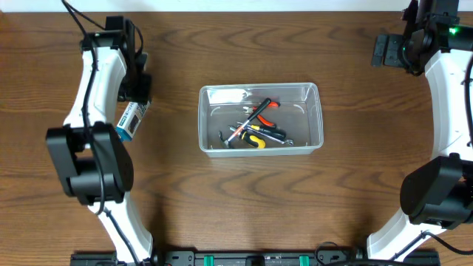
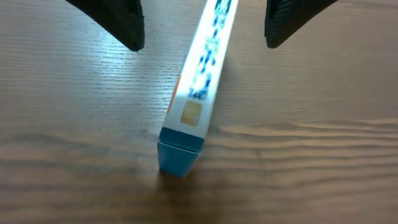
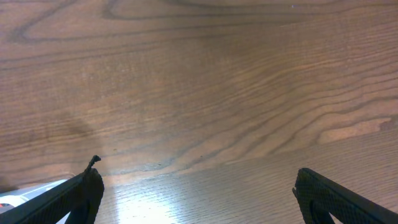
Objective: Pack container
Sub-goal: 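Move the left gripper to the blue-white box and grasp it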
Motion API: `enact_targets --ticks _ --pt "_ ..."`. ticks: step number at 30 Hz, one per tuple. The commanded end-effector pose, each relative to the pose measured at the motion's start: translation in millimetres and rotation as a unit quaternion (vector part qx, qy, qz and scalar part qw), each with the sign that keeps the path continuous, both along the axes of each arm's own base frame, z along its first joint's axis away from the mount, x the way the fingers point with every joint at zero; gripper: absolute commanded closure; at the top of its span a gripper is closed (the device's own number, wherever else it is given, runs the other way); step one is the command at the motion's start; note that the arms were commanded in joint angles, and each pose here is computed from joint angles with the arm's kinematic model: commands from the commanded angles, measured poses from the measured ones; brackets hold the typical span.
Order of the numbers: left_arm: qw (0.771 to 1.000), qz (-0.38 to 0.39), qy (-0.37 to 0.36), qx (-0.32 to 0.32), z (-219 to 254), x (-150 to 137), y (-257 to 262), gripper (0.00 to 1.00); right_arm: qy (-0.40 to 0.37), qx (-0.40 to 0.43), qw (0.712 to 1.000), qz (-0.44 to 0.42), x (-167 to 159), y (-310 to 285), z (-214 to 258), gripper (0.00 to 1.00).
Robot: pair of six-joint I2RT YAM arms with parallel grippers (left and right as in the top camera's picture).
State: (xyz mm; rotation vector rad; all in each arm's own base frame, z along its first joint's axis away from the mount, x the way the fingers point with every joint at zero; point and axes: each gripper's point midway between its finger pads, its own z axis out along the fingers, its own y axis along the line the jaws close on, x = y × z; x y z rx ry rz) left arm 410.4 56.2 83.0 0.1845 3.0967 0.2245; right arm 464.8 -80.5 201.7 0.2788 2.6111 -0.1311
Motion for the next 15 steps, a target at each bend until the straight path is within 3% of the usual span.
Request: enact_targets --ticks 1,11,15 --pt "0.999 -0.007 0.029 -0.031 -17.6 -7.6 2.7 0.49 0.000 0.003 1.000 -0.001 0.8 1.3 -0.8 0.01" --pt "0.994 0.024 0.057 -0.087 -42.5 -16.5 11.8 0.49 0.000 0.003 1.000 -0.001 0.8 1.3 -0.8 0.01" --pt "0.992 0.015 0.063 -0.107 -47.4 -20.6 6.9 0.54 0.000 0.003 1.000 -0.001 0.8 1.3 -0.8 0.01"
